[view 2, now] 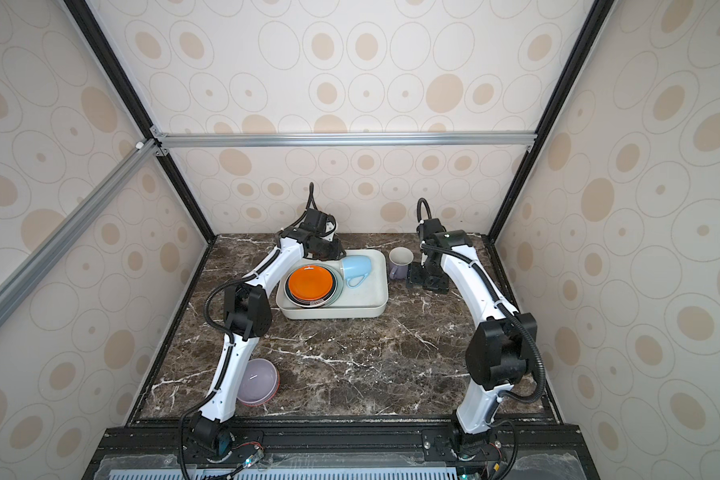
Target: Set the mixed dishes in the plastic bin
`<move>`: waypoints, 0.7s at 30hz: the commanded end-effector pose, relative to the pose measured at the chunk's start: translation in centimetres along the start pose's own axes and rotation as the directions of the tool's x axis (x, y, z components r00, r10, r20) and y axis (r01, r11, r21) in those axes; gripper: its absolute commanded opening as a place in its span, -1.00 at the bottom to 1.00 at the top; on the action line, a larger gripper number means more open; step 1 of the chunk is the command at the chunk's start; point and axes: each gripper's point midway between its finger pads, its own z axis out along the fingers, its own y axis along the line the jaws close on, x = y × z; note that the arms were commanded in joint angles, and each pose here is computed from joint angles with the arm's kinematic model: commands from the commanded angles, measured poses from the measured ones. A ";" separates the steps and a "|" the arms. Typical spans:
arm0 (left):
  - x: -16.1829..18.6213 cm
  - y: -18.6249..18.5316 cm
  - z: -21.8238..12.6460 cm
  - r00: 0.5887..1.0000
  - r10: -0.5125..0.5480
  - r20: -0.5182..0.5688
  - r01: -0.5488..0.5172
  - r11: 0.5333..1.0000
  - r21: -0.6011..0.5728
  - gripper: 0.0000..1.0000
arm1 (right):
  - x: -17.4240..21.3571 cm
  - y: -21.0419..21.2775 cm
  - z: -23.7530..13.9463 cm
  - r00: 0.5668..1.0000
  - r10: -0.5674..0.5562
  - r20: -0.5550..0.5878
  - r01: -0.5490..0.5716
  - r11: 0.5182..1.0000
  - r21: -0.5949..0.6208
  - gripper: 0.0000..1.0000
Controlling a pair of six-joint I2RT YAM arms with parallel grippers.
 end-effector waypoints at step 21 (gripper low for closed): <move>4.3 -4.8 -1.7 0.998 -0.056 -0.020 0.057 0.996 0.062 0.13 | 3.2 -1.8 -1.5 0.999 0.008 0.044 -0.008 1.000 -0.006 0.49</move>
